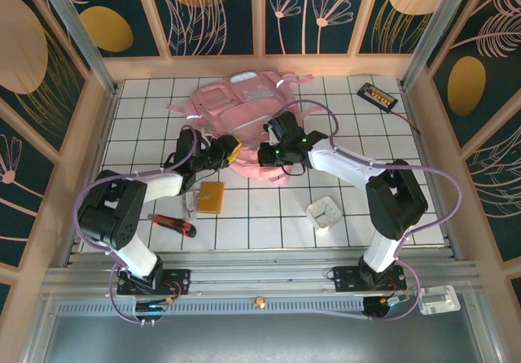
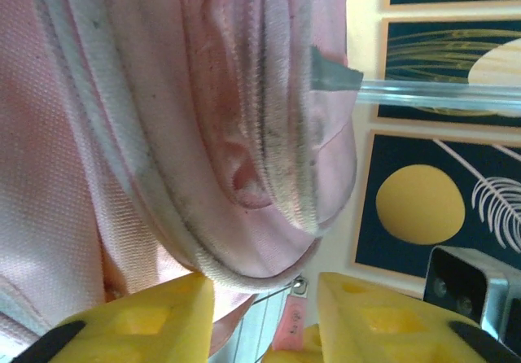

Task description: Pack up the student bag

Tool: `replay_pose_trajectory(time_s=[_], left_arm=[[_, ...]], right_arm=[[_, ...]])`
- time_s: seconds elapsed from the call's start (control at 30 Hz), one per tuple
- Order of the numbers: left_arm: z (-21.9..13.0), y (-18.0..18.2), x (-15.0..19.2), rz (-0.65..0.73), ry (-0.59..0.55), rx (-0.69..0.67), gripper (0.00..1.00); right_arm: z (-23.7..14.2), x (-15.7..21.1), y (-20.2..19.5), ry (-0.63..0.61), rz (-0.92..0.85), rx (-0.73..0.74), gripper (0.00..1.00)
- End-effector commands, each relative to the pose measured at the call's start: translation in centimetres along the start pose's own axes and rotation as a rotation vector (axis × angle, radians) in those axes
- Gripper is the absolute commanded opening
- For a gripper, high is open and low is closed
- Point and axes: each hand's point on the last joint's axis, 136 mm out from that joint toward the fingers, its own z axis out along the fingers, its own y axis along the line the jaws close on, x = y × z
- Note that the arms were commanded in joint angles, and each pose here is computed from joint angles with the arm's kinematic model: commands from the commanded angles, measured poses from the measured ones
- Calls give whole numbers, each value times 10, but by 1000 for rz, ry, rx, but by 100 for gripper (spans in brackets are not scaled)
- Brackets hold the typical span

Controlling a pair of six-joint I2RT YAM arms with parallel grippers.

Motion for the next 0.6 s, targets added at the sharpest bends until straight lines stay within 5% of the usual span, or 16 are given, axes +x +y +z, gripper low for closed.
replay_pose_trajectory(time_s=[0.0,0.13,0.57], left_arm=[[1,-8,5,12,21,62,27],[0,-2,9,19,37,63,0],[-35,10,-16,43,-32,27,0]], right_arm=[[-6,-12,14,-38,-31,-26,0],[-8,-13,5,-41,-28,-2,0],[-31,-40,-71,-97,65,85,0]])
